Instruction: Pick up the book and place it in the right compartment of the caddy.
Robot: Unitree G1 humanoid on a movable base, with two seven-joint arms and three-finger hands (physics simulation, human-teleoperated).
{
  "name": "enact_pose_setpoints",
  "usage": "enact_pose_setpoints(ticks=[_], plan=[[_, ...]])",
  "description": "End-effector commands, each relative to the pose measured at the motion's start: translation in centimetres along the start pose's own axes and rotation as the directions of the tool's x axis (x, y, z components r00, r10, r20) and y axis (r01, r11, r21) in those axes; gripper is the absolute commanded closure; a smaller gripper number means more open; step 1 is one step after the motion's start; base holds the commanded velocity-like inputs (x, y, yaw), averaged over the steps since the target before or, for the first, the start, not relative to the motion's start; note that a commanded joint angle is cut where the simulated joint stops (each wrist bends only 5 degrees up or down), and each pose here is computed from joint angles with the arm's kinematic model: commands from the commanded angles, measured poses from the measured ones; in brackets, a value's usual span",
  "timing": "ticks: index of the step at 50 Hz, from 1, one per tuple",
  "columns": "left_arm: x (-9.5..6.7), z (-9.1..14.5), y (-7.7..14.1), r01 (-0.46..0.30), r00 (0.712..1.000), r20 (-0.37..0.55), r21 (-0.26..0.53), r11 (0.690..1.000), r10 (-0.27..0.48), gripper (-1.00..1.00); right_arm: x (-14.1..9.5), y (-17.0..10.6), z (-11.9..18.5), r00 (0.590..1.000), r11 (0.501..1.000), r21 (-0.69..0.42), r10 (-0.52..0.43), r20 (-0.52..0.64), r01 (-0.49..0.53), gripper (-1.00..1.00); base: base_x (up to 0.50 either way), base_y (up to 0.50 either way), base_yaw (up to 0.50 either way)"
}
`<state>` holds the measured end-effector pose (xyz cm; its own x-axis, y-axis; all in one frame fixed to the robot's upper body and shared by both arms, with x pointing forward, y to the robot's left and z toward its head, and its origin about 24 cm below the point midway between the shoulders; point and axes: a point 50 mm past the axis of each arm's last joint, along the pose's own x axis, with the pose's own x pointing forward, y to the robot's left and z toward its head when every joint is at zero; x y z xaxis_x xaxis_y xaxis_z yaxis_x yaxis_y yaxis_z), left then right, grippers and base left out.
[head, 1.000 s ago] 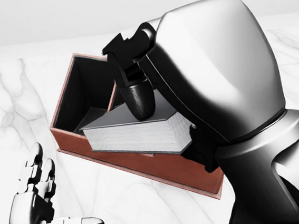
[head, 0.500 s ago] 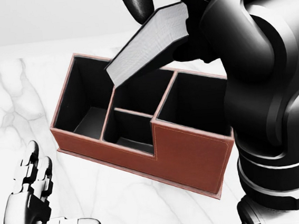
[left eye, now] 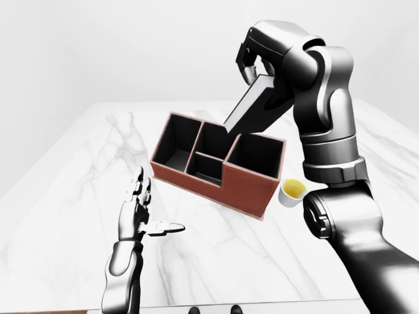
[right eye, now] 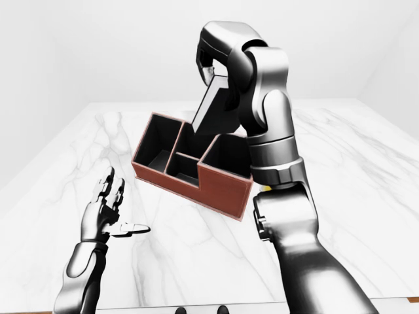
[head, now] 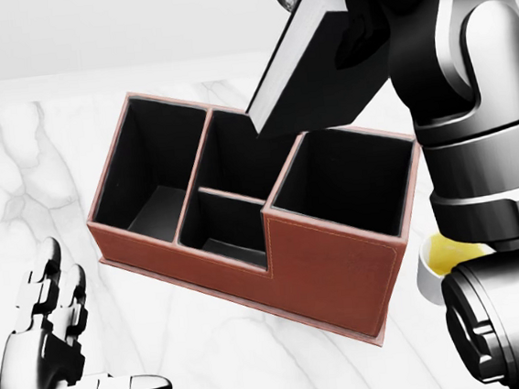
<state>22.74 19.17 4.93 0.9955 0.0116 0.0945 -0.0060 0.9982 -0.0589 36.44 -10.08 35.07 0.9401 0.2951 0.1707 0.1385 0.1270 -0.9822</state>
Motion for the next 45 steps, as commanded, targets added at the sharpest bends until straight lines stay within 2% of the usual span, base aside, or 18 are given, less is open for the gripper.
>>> enact_pose_setpoints(ticks=[1, 8, 17, 30, 45], plan=[[0.1, 0.1, 0.0, -0.002, 1.0, 0.004, 0.003, 1.0, 0.002, -1.0, 1.2, 1.0, -2.0, 0.992, 0.995, 0.017, 0.096, -0.078, -0.095, 1.0, 0.0, 0.0, 0.0], [0.0, 0.2, 0.0, -0.003, 1.0, 0.008, 0.005, 1.0, 0.003, -1.0, 1.9, 2.1, -3.0, 0.981, 0.986, 0.05, 0.162, -0.108, -0.157, 1.0, 0.0, 0.0, 0.0], [-0.2, 0.2, 0.0, 0.0, 1.0, 0.007, 0.001, 1.0, 0.0, -1.0, 2.9, 3.9, -4.2, 0.976, 0.988, 0.072, 0.148, -0.158, -0.138, 1.0, 0.0, 0.0, 0.0], [0.0, 0.1, 0.0, 0.0, 1.0, 0.003, 0.002, 1.0, 0.0, -1.0, 3.7, 5.5, -6.1, 0.963, 0.99, 0.049, 0.14, -0.23, -0.133, 1.0, 0.0, 0.0, 0.0], [0.1, -0.3, 0.2, -0.002, 1.0, -0.011, 0.001, 1.0, 0.002, -1.0, 3.9, 6.3, -6.4, 0.959, 0.991, 0.016, 0.133, -0.249, -0.134, 1.0, 0.0, 0.0, 0.0]])
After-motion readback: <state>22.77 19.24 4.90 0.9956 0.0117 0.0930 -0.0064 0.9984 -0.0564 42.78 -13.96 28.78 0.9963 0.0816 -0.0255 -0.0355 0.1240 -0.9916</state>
